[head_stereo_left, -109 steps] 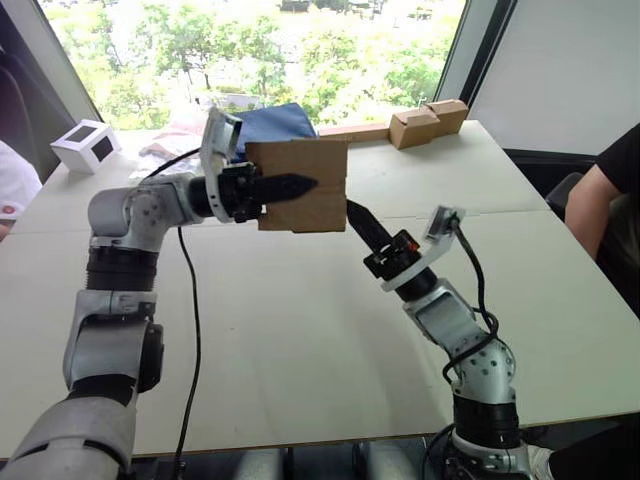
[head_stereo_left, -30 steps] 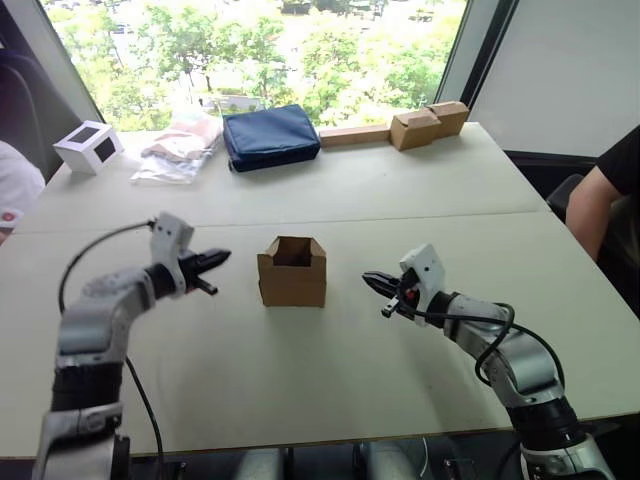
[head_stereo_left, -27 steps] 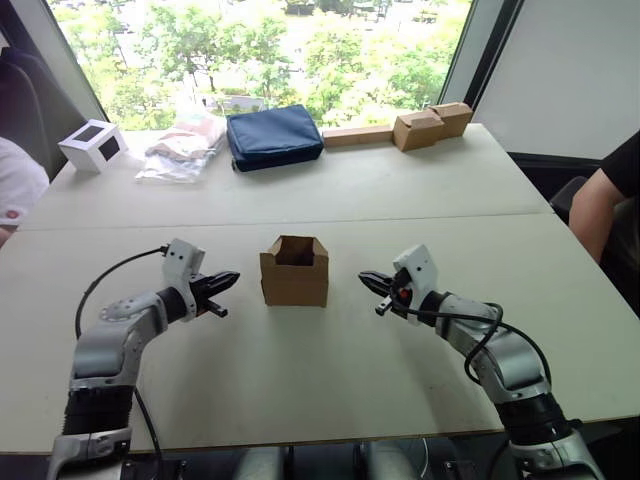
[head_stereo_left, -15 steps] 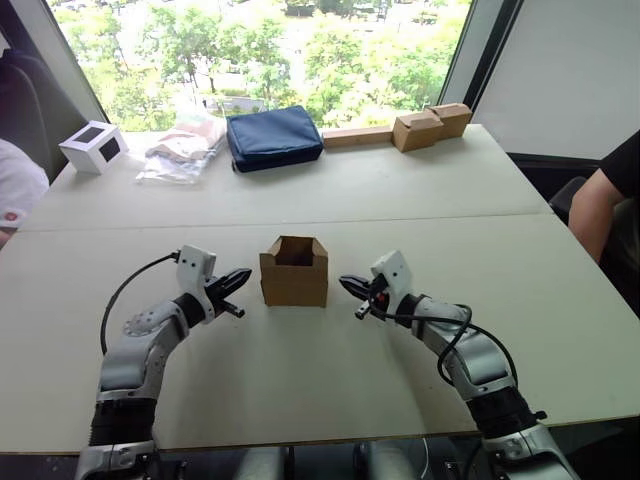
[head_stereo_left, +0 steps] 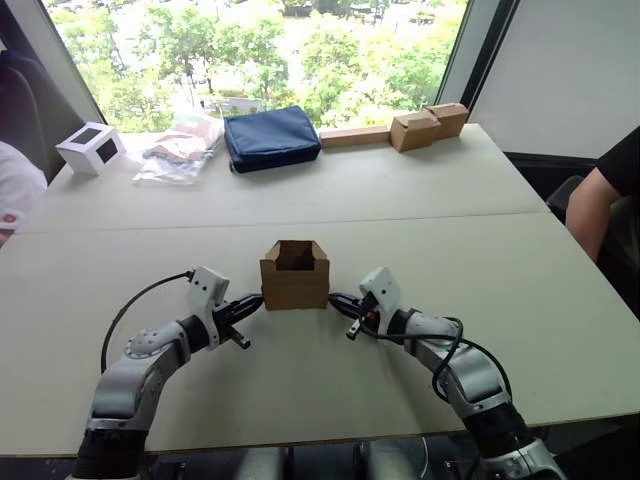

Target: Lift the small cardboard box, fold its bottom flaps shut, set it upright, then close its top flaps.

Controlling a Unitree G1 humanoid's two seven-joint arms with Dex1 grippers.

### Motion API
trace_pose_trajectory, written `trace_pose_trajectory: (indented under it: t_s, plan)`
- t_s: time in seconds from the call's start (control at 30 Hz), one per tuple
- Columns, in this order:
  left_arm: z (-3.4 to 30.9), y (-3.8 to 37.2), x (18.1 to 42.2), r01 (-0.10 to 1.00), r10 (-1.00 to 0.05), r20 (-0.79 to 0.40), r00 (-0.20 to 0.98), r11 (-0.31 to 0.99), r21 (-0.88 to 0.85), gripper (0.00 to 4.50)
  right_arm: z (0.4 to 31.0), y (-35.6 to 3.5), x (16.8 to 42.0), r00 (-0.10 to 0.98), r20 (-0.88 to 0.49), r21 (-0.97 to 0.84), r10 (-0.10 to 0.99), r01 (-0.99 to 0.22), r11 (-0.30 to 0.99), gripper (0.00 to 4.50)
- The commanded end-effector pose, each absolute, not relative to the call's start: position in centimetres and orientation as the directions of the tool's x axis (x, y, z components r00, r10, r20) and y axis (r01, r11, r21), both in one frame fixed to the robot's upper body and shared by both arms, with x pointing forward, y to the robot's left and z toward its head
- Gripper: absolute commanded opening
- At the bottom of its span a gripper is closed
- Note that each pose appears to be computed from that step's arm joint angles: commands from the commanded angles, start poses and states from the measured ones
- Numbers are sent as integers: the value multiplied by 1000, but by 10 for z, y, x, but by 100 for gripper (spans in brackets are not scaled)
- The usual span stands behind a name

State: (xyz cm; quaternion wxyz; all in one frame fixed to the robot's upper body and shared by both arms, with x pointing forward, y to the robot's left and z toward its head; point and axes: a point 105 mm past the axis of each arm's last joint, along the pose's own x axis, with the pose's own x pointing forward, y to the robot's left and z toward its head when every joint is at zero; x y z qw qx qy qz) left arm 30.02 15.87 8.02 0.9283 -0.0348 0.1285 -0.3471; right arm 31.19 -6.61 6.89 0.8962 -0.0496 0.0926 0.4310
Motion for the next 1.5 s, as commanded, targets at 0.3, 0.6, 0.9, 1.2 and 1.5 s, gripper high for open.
trace_pose_trajectory:
  t_s: [0.3, 0.6, 0.9, 1.2, 1.5]
  plan:
    - [82, 151, 281, 678, -696, -221, 683, 717, -163, 10, 77, -55, 287, 536, -200, 1, 820, -837, 548, 7]
    - [104, 188, 286, 681, -696, -259, 669, 714, -162, 10, 93, -92, 274, 481, -247, -42, 841, -873, 487, 7]
    - [180, 173, 309, 846, -853, -169, 493, 516, -135, 10, 162, -102, 308, 459, -151, -144, 875, -886, 440, 7]
    - [180, 156, 332, 917, -901, -231, 367, 392, -72, 10, 165, -62, 307, 365, -126, -170, 923, -924, 342, 7]
    - [157, 150, 333, 937, -902, -297, 312, 344, -61, 10, 166, -54, 315, 377, -113, -202, 919, -915, 350, 7]
